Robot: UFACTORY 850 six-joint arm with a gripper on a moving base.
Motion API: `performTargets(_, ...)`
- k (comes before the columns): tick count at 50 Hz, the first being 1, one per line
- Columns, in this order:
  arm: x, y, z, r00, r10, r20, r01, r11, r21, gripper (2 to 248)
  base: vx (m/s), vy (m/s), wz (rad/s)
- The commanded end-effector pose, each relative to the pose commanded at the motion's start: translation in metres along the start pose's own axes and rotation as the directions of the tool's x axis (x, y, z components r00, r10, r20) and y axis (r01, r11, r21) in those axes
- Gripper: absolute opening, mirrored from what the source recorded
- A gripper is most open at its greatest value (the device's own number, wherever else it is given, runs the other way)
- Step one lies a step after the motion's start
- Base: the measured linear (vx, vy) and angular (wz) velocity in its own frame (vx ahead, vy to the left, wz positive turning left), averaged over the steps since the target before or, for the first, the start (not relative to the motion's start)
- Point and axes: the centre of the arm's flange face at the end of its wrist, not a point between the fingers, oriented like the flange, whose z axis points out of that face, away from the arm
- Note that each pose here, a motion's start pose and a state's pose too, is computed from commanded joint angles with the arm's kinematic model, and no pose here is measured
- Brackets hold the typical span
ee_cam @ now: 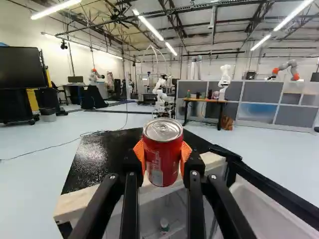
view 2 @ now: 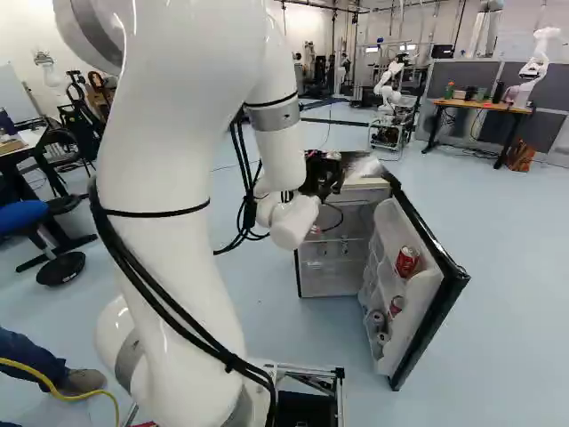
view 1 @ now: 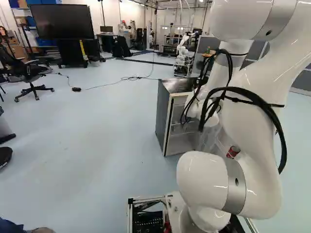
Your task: Grab a drink from the fridge
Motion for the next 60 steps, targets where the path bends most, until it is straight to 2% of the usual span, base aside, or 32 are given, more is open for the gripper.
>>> performTargets(20,0.004,-0.017,0.038,1.000,-0.001,0.020,0.000,0.999,0.039,91,0.000,0.000,0.000)
performTargets(38,-0.009,-0.032,0.070,0.996,-0.006,0.090,0.000,0.998,0.068,91,0.000,0.000,0.000)
performTargets(60,-0.027,-0.046,0.103,0.985,-0.015,0.172,-0.001,0.996,0.093,91,0.000,0.000,0.000)
